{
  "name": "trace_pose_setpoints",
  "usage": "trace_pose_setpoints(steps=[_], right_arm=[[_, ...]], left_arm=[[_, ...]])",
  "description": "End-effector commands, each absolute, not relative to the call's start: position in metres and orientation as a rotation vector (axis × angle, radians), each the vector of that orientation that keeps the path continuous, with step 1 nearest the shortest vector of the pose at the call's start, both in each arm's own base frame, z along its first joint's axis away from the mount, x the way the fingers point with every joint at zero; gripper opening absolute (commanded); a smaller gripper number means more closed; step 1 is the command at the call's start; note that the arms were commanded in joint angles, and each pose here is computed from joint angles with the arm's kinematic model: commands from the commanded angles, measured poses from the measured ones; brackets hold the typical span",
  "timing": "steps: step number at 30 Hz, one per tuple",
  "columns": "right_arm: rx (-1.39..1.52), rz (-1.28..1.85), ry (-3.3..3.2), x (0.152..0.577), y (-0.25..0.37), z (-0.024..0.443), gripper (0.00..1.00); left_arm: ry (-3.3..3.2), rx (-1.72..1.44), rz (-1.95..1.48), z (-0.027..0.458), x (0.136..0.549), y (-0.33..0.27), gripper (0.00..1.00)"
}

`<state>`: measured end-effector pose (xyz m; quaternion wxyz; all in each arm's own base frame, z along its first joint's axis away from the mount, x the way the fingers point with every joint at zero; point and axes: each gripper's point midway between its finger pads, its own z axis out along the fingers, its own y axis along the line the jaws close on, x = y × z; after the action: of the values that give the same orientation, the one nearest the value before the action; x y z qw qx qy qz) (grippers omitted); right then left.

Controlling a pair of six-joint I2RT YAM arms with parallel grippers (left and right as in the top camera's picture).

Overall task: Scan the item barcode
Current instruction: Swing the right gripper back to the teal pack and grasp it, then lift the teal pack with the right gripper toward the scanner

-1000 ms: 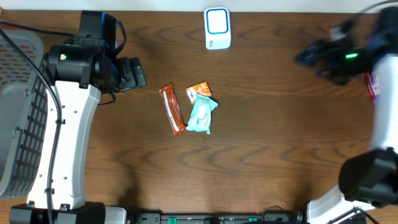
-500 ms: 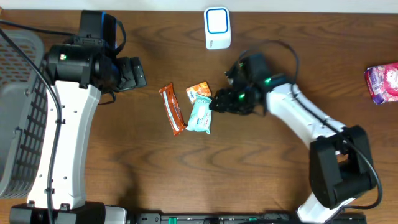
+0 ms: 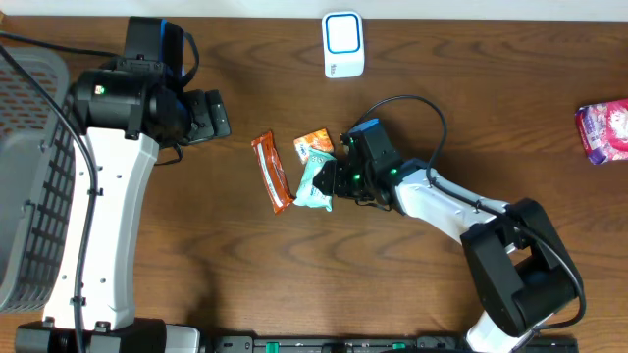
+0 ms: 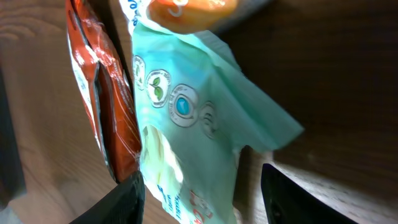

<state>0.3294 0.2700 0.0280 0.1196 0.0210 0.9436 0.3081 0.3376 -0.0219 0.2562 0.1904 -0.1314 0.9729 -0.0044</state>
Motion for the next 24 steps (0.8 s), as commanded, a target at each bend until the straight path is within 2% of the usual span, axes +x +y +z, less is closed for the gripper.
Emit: trace_pose_setpoints(steps=[1,10,12,14,15,19,21,24], right_arm=[[0.080,0.846,2.744,0.327,0.271,0.022,0.56],[0.179,0.818,2.789,0.319,0.276,0.005,0.50],[0.165,0.816,2.780,0.320,0.277,0.005,0.38],[0.118,0.821,2.760,0.322,0.279,0.008,0.11],[0.095,0.821,2.750,0.324,0.280,0.011,0.01],[0.035,0.803,2.704,0.336,0.280,0.029,0.01],[0.049,0.674,2.692,0.346,0.267,0.042,0.01],[0.106,0.039,2.637,0.368,0.198,0.086,0.01]], left_arm=[[2.743,-0.386,-0.009,0.253,0.338,-0.021,0.98],[2.743,-0.386,-0.009,0.253,0.338,-0.021,0.98],[2.743,-0.386,-0.009,0.253,0.338,-0.021,0.98],[2.743,-0.386,-0.009,0.253,0.338,-0.021,0.98],[2.743,-0.387,-0.008,0.253,0.338,-0.020,0.98],[2.743,-0.386,-0.009,0.253,0.338,-0.021,0.98],[2.743,-0.387,-0.008,0.253,0.338,-0.020,0.98],[2.743,-0.387,-0.008,0.253,0.338,-0.020,0.98]])
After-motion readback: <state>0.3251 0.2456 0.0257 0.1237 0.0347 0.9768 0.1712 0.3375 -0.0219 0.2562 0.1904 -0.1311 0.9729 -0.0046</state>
